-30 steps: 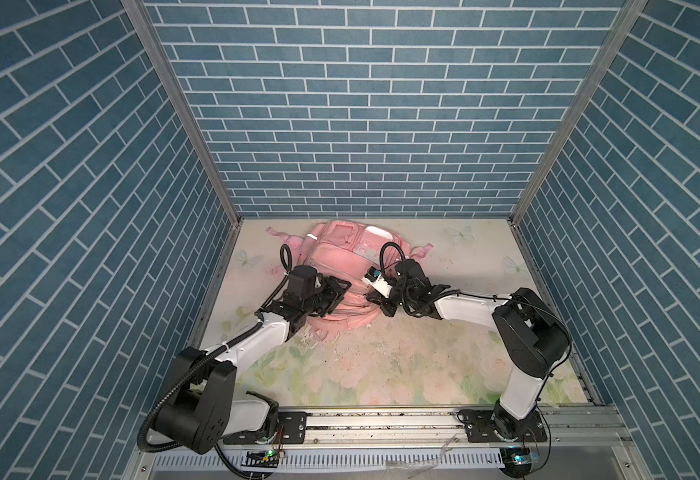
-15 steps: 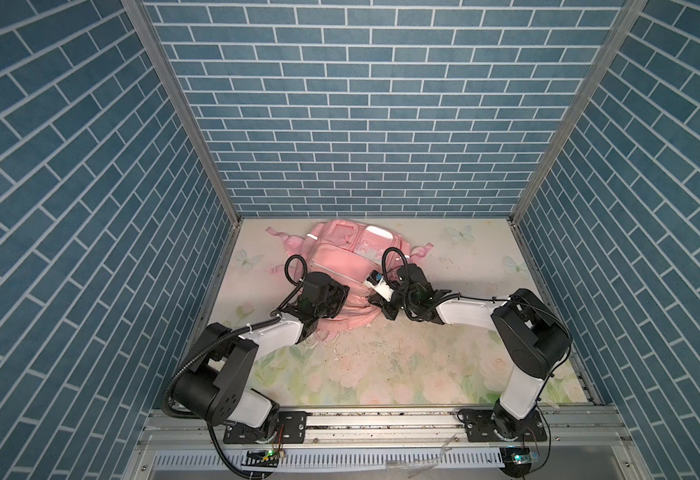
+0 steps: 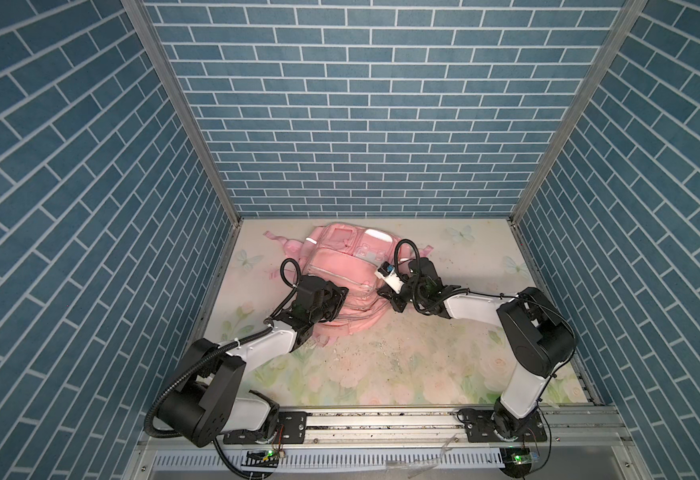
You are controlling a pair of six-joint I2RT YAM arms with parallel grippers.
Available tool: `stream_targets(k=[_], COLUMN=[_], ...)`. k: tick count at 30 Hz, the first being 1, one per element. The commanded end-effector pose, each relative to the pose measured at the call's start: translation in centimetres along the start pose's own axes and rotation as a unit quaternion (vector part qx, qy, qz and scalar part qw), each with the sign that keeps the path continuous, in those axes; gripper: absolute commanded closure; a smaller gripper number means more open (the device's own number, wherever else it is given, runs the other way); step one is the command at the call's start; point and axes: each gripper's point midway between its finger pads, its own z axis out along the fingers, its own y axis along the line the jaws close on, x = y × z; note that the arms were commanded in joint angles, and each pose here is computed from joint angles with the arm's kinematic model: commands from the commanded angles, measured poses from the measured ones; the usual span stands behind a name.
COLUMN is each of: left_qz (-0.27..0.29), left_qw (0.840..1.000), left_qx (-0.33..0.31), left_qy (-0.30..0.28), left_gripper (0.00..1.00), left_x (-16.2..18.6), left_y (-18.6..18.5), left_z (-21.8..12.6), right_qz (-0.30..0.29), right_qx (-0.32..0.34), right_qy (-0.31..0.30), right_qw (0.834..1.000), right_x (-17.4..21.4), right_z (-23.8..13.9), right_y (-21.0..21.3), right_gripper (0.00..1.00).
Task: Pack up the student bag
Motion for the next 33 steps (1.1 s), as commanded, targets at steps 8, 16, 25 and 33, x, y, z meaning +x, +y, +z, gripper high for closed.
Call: stream_targets(k=[8,16,25,33], left_qz=[0.151,0.484,0.486,0.537], left_qw=[0.986,0.822,0.76,0.722], left_qx=[-0.019,-0.129,-0.194,-0.149], left_qy=[-0.065,-0.272,-0.386,-0.411], left_gripper=[0.36,0.13,0.13,0.13], left_x=[-2.2,-9.5,-16.9,-17.6], left_y=[-4.0,-5.3,3.5,4.0], left_z=[-4.0,-12.8,-14.6,-12.9], right_qz=[0.049,0.174,0.154,0.157], right_qx=[0.136,0.432,0.57,0.571], right_qy=[0.007,-0.05,-0.118,-0.177], right_qw=[0.99,0.884,0.799,0.787], right_x=[-0.8,2.8,11.2,12.4], right_z=[-4.8,-18.7,-26.1,-27.6], right_y=[-4.9,-14.5,-17.0,-16.9], right_gripper=[0.47,0.16,0.1,0.06])
